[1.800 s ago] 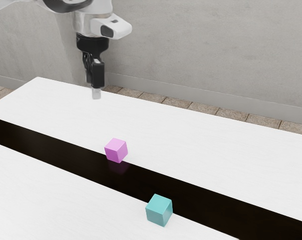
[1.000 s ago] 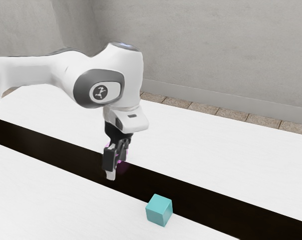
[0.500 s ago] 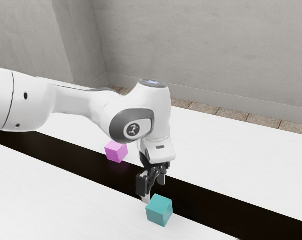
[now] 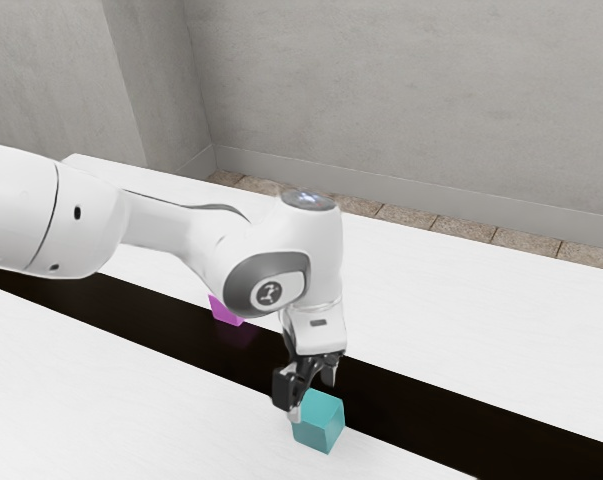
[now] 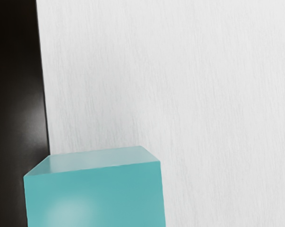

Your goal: Pick up the blue block with one arm, and put the blue block on the pink block with one arm

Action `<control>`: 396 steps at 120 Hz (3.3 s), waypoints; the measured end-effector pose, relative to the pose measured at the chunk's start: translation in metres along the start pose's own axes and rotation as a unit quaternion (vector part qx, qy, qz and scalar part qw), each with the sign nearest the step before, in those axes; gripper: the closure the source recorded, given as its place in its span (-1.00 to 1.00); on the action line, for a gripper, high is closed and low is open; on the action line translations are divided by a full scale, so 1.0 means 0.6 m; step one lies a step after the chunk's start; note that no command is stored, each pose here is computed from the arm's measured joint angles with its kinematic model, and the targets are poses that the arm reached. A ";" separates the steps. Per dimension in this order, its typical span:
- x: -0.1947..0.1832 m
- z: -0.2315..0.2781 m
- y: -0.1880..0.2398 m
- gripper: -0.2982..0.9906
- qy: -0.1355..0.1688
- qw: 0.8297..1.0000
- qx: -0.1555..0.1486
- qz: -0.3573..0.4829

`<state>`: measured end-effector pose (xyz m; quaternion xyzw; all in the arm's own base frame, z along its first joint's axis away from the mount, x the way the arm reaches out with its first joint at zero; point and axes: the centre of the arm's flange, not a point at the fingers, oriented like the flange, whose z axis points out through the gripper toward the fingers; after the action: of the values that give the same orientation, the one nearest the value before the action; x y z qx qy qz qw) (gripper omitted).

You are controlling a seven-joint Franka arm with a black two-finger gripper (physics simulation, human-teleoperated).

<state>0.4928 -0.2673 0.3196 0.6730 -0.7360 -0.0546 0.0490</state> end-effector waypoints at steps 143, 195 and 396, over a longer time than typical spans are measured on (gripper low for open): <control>-0.021 0.089 -0.043 -0.06 0.017 1.000 -0.003 0.010; -0.136 -0.144 -0.027 -0.03 0.004 0.999 0.041 -0.034; -0.524 -0.071 -0.265 -0.03 -0.007 1.000 0.024 -0.006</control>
<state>0.6837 0.0312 0.3390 0.6782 -0.7332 -0.0416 0.0271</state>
